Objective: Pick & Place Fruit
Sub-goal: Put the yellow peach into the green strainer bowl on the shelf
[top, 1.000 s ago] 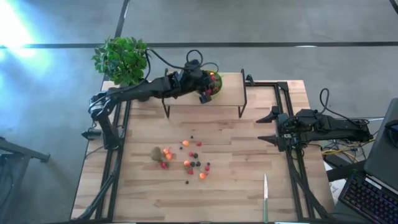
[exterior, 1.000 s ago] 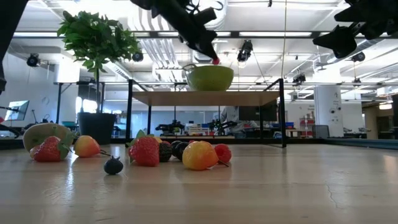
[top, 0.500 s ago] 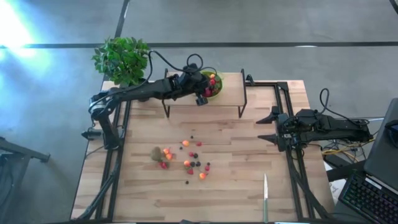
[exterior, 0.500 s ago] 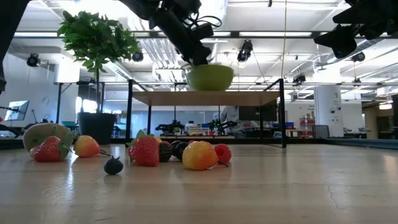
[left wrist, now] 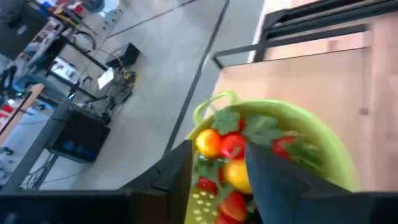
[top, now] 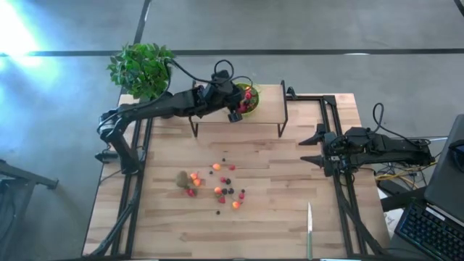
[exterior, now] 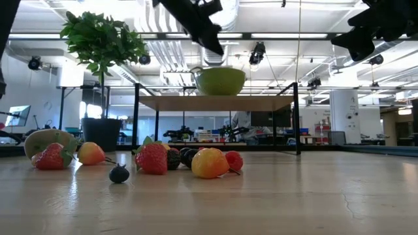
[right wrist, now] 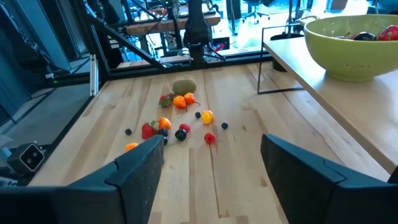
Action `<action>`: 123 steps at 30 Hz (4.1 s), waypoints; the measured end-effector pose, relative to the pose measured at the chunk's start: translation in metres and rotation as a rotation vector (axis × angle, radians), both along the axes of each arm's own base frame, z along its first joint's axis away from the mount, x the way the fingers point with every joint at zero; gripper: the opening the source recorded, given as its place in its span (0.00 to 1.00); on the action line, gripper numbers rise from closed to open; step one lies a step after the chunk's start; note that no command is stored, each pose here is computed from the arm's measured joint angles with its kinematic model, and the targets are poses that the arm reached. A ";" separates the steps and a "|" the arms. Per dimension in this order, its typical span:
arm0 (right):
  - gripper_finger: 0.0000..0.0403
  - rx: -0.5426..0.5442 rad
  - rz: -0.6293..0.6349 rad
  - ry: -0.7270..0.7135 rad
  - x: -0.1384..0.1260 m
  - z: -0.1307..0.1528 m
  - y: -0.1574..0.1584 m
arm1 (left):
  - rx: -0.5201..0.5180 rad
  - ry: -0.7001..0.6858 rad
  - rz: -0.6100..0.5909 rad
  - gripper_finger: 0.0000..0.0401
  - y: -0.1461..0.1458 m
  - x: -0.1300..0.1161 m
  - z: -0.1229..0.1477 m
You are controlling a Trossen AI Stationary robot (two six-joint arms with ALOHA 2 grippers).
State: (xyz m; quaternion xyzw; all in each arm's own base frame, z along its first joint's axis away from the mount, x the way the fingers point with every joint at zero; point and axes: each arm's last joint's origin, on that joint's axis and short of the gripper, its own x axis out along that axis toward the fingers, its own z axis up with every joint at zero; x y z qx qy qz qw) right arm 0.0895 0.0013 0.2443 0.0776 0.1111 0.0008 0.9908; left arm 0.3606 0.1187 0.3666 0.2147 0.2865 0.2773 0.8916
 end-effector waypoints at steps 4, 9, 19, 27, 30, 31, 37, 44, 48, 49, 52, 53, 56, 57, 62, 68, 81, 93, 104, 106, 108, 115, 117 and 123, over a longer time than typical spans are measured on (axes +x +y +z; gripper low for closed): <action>0.62 0.000 0.000 0.000 0.000 0.000 0.000 | -0.064 0.088 -0.048 0.47 -0.026 -0.012 0.009; 0.59 0.000 0.000 0.000 0.000 0.000 0.000 | -0.221 0.263 -0.172 0.51 -0.060 -0.029 -0.001; 0.54 0.000 0.000 0.000 0.000 0.000 0.000 | -0.426 0.491 -0.240 0.50 -0.086 -0.040 -0.048; 0.51 0.000 0.000 0.000 0.000 0.000 0.000 | -0.455 0.590 -0.235 0.50 -0.087 -0.047 -0.111; 0.50 0.000 0.000 0.001 0.000 0.000 0.000 | -0.474 0.605 -0.267 0.50 -0.089 -0.051 -0.132; 0.50 0.000 0.000 0.001 0.000 0.000 0.000 | -0.477 0.605 -0.278 0.50 -0.089 -0.052 -0.138; 0.48 0.000 0.000 0.001 0.000 0.000 0.000 | -0.563 0.563 -0.371 0.50 -0.094 -0.054 -0.160; 0.44 0.000 0.000 0.001 0.000 0.000 0.000 | -0.590 0.529 -0.401 0.50 -0.100 -0.057 -0.178; 0.42 0.000 0.000 0.001 0.000 0.000 0.000 | -0.592 0.498 -0.406 0.50 -0.103 -0.057 -0.184; 0.41 0.000 0.000 0.001 0.000 0.000 0.000 | -0.590 0.491 -0.410 0.50 -0.104 -0.057 -0.186; 0.40 0.000 0.000 0.001 0.000 0.000 0.000 | -0.586 0.488 -0.424 0.50 -0.108 -0.058 -0.189; 0.39 0.000 0.000 0.001 0.000 0.000 0.000 | -0.586 0.491 -0.426 0.50 -0.109 -0.058 -0.190; 0.37 0.000 0.000 0.001 0.000 0.000 0.000 | -0.585 0.497 -0.434 0.50 -0.112 -0.057 -0.194; 0.36 0.000 0.000 0.001 0.000 0.000 0.000 | -0.582 0.492 -0.437 0.50 -0.112 -0.056 -0.197; 0.32 0.000 0.000 0.000 0.000 0.000 0.000 | -0.550 0.531 -0.453 0.50 -0.113 -0.050 -0.213; 0.27 0.000 0.000 0.000 0.000 0.000 0.000 | -0.548 0.551 -0.453 0.50 -0.113 -0.045 -0.220; 0.15 0.000 0.000 0.000 0.000 0.000 0.000 | -0.549 0.552 -0.457 0.36 -0.113 -0.045 -0.221; 0.09 0.000 0.000 0.000 0.000 0.000 0.000 | -0.546 0.551 -0.455 0.33 -0.113 -0.045 -0.221; 0.12 0.000 0.000 0.000 0.000 0.000 0.000 | -0.539 0.580 -0.428 0.31 -0.112 -0.040 -0.209; 0.14 0.000 0.000 0.000 0.000 0.000 0.000 | -0.531 0.547 -0.434 0.31 -0.111 -0.034 -0.192; 0.15 0.000 0.000 0.000 0.000 0.000 0.000 | -0.513 0.499 -0.450 0.31 -0.111 -0.027 -0.170; 0.21 0.000 0.000 0.000 0.000 0.000 0.000 | -0.367 0.290 -0.485 0.31 -0.107 0.001 -0.094; 0.23 0.000 0.000 0.001 0.000 0.000 0.000 | -0.322 0.225 -0.487 0.31 -0.105 0.007 -0.071; 0.28 0.000 0.000 0.001 0.000 0.000 0.000 | -0.210 0.058 -0.478 0.31 -0.091 0.014 -0.014</action>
